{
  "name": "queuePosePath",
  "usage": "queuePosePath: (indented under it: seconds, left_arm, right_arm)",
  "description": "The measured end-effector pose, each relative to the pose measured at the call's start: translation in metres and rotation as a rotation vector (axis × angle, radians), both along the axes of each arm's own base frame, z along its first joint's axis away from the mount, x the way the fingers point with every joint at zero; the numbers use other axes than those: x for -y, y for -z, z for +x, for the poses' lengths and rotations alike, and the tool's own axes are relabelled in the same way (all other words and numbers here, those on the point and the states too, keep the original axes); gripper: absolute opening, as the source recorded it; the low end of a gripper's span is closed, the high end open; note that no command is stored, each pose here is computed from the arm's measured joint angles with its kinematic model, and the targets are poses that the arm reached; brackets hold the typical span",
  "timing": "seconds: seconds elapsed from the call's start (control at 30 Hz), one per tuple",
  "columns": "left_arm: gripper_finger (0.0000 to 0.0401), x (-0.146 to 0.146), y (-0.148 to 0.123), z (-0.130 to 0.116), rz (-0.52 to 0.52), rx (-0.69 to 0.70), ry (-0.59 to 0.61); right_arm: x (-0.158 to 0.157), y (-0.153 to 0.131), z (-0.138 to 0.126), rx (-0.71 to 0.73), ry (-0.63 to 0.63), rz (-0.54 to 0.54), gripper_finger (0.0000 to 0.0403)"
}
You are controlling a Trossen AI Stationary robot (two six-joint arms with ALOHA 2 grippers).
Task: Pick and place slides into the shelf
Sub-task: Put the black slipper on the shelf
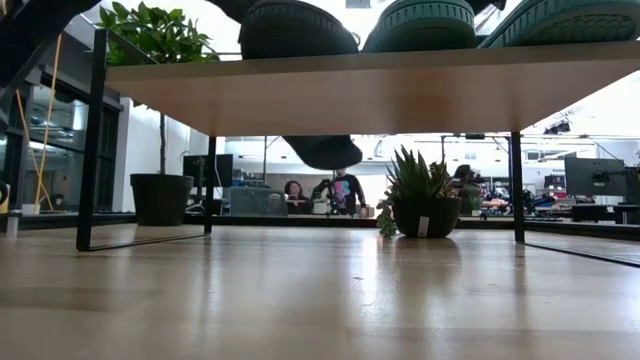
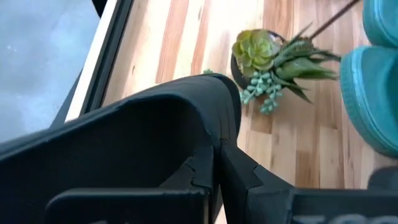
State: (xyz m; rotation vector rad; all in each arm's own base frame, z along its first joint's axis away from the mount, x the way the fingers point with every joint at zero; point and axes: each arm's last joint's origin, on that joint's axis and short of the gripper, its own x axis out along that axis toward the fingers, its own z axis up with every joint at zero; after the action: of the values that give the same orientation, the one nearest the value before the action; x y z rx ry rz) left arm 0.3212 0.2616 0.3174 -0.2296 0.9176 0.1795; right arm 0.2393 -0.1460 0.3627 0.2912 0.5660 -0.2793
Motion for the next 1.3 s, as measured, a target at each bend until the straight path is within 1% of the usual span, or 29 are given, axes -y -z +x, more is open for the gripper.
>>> queuePosePath:
  seconds: [0.27,0.4,0.73,0.93,1.07,1.3]
  left_arm:
    - [0.0,0.012,-0.036,-0.002,0.082,-0.034,0.044]
    - [0.0,0.019,-0.057,-0.004,0.143,-0.031,0.052]
    - [0.0,0.043,-0.107,-0.014,0.199,0.017,0.098]
    - [0.0,0.065,-0.117,-0.021,0.2,0.002,0.148]
    - [0.0,0.074,-0.12,-0.023,0.189,-0.024,0.168]
    - [0.0,0.091,-0.127,-0.026,0.198,-0.02,0.225]
  right_arm:
    - [-0.001,0.001,-0.001,-0.016,-0.004,0.002,0.0154]
    - [-0.001,0.002,-0.001,-0.019,-0.003,0.004,0.0154]
    - [0.0,0.003,-0.002,-0.041,0.023,-0.005,0.0154]
    - [0.0,0.003,-0.002,-0.044,0.029,-0.009,0.0154]
    - [0.0,0.003,-0.002,-0.048,0.039,-0.014,0.0154]
    - [0.001,0.003,-0.002,-0.05,0.046,-0.015,0.0154]
